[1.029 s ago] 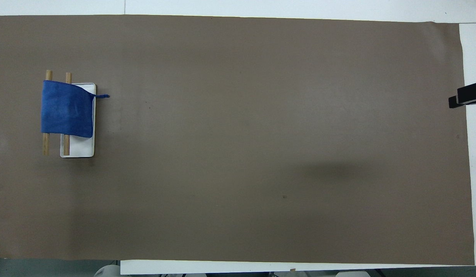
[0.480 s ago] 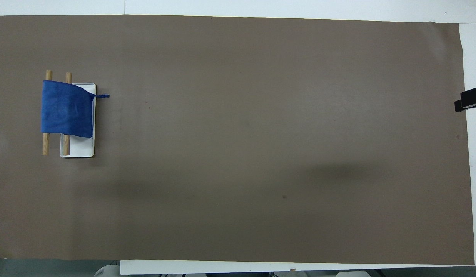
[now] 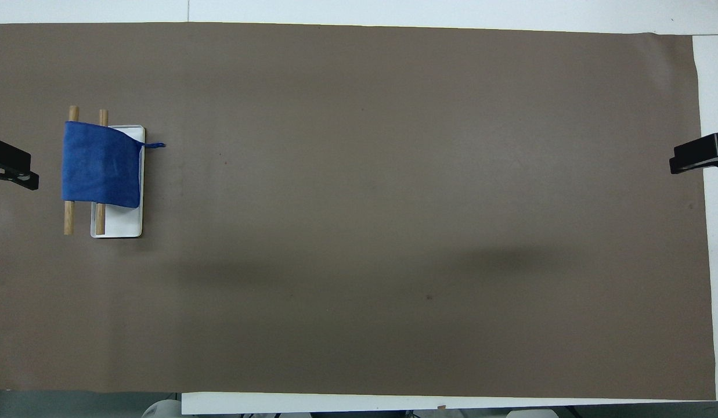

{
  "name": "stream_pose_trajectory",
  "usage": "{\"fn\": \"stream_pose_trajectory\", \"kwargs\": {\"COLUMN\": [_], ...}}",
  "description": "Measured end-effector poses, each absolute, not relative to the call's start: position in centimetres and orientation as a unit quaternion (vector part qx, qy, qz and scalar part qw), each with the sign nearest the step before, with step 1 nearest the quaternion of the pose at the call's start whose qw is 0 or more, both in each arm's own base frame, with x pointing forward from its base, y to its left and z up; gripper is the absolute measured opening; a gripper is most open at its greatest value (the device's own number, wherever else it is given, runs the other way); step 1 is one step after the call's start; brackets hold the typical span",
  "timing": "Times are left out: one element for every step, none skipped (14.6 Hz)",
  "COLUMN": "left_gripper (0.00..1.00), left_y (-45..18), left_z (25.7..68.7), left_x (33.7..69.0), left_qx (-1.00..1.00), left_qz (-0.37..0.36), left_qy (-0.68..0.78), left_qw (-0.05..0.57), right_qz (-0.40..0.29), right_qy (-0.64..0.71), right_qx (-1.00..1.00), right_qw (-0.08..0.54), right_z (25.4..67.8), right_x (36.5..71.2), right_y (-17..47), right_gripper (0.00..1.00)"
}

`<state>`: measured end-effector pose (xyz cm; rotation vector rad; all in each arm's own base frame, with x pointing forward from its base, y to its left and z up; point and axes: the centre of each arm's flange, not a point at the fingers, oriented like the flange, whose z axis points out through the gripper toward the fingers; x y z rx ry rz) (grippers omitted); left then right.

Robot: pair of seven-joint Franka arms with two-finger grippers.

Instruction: Right arm passes towel to left arm to hang

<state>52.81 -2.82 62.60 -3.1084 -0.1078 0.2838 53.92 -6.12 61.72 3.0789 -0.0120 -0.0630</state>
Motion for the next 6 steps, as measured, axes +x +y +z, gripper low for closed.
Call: {"fn": "stream_pose_trajectory", "kwargs": {"left_gripper": [1.00, 1.00, 1.00, 1.00, 1.00, 1.00], "left_y": [-2.53, -2.41, -2.41, -2.45, -2.47, -2.49], "left_z": [62.83, 63.04, 63.15, 63.22, 63.37, 63.49], "left_x": [52.81, 52.79, 52.76, 52.71, 52.61, 52.53], "left_qx": [-0.995, -0.996, -0.996, -0.996, -0.996, -0.996], "left_qz": [0.089, 0.087, 0.087, 0.086, 0.086, 0.084], "left_qy": [-0.035, -0.036, -0.035, -0.035, -0.035, -0.035], "left_qw": [0.008, 0.008, 0.008, 0.007, 0.007, 0.007], "right_qz": [-0.020, -0.020, -0.020, -0.020, -0.020, -0.020], "right_qy": [-0.008, -0.009, -0.011, -0.011, -0.011, -0.012], "right_qx": [0.999, 1.000, 1.000, 1.000, 1.000, 1.000], "right_qw": [0.024, 0.021, 0.019, 0.018, 0.018, 0.018], "right_z": [61.71, 61.70, 61.69, 61.67, 61.66, 61.66], "right_x": [53.87, 53.85, 53.85, 53.85, 53.85, 53.84], "right_y": [-6.00, -5.95, -5.93, -5.93, -5.93, -5.94], "right_gripper": [1.00, 1.00, 1.00, 1.00, 1.00, 1.00]}}
